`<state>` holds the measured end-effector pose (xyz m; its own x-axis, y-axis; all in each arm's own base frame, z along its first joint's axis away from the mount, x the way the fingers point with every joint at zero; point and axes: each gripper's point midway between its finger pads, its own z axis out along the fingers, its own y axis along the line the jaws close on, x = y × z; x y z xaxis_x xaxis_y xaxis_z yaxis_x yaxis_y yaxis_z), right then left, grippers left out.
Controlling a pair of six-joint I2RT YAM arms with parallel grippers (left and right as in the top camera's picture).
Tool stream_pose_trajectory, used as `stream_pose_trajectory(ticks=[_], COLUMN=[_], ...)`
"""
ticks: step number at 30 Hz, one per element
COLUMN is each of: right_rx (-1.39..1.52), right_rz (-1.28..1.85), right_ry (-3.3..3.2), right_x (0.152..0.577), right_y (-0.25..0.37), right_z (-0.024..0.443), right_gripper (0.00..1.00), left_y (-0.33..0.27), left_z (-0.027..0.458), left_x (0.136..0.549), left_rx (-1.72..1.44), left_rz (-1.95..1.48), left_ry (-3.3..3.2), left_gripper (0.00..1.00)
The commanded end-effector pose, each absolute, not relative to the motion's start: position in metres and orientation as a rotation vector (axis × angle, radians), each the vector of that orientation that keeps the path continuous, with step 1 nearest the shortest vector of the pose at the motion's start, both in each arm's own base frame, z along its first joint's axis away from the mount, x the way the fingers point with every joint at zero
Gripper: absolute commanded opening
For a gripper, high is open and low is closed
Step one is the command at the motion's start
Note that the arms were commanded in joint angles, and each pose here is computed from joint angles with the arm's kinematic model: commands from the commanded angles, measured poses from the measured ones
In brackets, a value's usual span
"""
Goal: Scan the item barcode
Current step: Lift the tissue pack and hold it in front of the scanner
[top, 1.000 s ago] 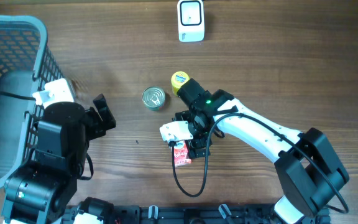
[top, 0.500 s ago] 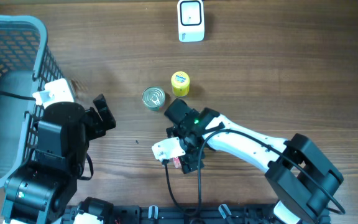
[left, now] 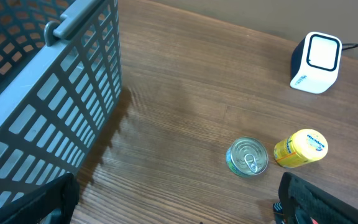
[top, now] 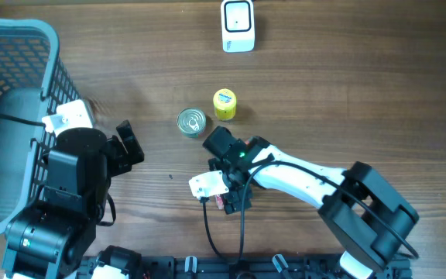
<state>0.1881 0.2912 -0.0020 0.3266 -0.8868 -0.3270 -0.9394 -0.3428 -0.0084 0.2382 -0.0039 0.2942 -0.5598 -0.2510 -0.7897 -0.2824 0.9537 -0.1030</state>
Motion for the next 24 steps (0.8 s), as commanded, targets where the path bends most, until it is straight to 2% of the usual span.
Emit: stream_pose_trajectory(ticks=[1, 4, 7, 10, 14, 18, 19, 22, 24], right_rx=[-2.392, -2.335, -2.248, -2.11, -1.848, -1.592, -1.512, -1.373, -1.249], right_rz=[0.402, 0.402, 0.404, 0.422, 0.475, 0.517, 0.51, 0.532, 0.565], right_ry=[1.711, 1.751, 1.799, 1.902, 2.098, 2.294, 2.345, 2.43, 2.483], right_x=[0.186, 0.19, 0.198, 0.206, 0.218, 0.227, 0.232, 0.235, 0.238], right_y=[0.29, 0.295, 0.303, 0.313, 0.327, 0.334, 0.335, 0.336, 0.339], right_z=[-0.012, -0.011, -0.009, -0.005, 0.003, 0.013, 0.015, 0.026, 0.039], right_gripper=[0.89, 0.79, 0.74, 0.73, 0.62, 0.63, 0.67, 0.67, 0.62], left_y=[-0.002, -0.002, -0.002, -0.001, -0.001, -0.001, -0.001, -0.001, -0.001], left_z=[0.298, 0.298, 0.298, 0.297, 0.297, 0.296, 0.296, 0.296, 0.296], left_x=[0.237, 0.237, 0.237, 0.236, 0.236, 0.236, 0.236, 0.236, 0.236], left_rx=[-0.394, -0.393, -0.394, -0.393, -0.393, -0.393, -0.393, -0.393, -0.393], left_rz=[0.049, 0.049, 0.049, 0.052, 0.054, 0.054, 0.054, 0.054, 0.054], left_ry=[2.171, 2.172, 2.172, 2.178, 2.18, 2.181, 2.181, 2.181, 2.181], left_gripper=[1.0, 1.0, 1.0, 1.0, 1.0, 1.0, 1.0, 1.0, 1.0])
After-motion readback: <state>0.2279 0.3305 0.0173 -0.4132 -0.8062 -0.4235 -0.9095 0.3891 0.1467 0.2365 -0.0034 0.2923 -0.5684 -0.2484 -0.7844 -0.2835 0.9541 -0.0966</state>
